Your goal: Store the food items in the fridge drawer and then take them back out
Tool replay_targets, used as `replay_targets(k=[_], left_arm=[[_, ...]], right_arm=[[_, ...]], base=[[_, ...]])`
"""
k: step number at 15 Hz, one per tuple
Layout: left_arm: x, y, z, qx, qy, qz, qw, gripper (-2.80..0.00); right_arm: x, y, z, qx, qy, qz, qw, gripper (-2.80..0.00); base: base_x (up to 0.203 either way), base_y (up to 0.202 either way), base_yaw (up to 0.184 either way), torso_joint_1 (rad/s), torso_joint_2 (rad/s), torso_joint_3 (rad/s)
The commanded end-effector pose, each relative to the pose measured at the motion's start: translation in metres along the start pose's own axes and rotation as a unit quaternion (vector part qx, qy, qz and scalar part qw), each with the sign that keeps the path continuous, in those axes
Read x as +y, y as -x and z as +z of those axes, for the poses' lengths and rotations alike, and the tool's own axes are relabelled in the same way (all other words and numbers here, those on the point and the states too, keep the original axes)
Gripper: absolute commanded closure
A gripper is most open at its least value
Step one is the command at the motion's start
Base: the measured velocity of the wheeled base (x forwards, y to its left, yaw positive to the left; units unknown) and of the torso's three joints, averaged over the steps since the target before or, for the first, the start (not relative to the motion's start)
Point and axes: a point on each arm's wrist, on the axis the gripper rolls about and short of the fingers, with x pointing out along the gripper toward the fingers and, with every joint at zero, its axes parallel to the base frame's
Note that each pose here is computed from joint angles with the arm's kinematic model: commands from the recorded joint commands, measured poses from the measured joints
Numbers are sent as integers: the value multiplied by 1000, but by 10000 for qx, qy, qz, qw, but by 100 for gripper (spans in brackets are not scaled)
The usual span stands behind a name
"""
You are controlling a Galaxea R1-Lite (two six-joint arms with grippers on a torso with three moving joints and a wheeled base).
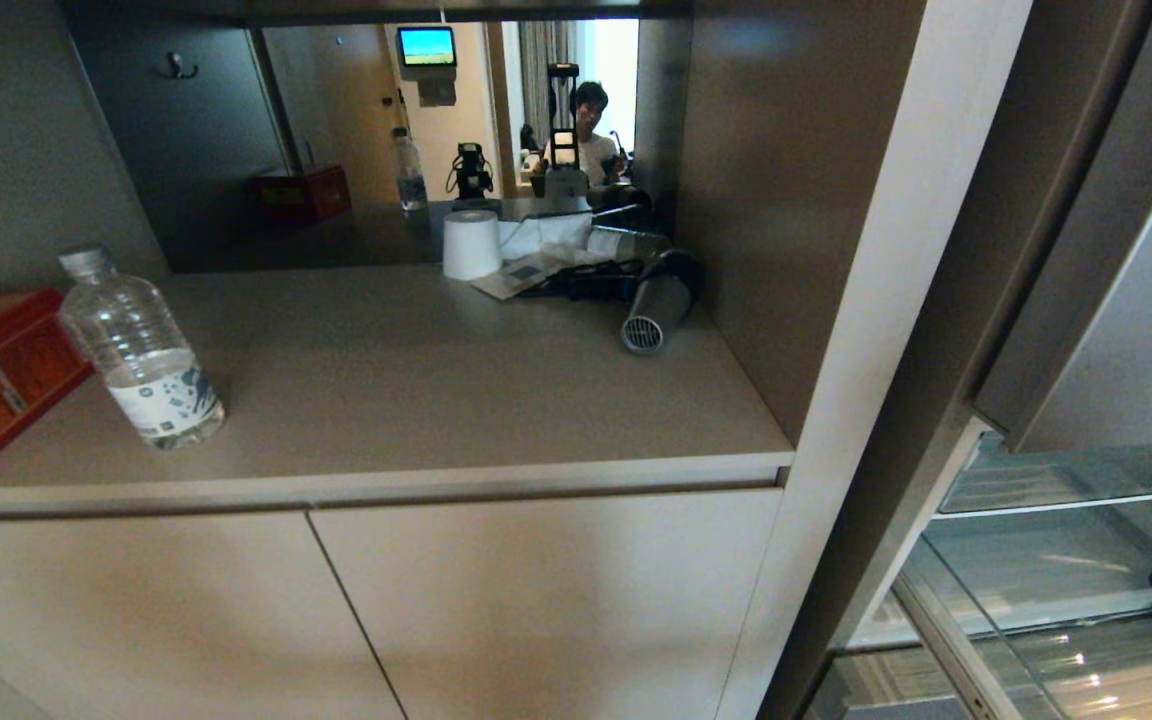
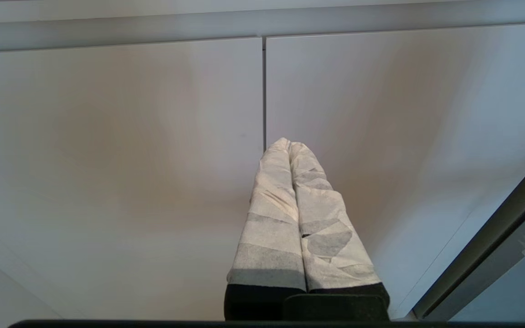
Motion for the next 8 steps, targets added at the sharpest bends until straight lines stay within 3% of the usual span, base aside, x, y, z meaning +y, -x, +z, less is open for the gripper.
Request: replay_targets(k=[1,4,8], left_arm=[[0,0,0,11,4,4,10000,0],[0,0,0,11,-3,4,10000,0],[0,0,0,11,4,4,10000,0]], right_arm=[[-9,-1,-5,-44,-282,-449,9986,0],[-11,-9,-1,81,-589,-1121,9919,0],[-8,-34,29,208,-1135,-1764,9775,0]], base=[[0,0,0,0,0,0],[0,0,0,0,0,0],[0,0,0,0,0,0]])
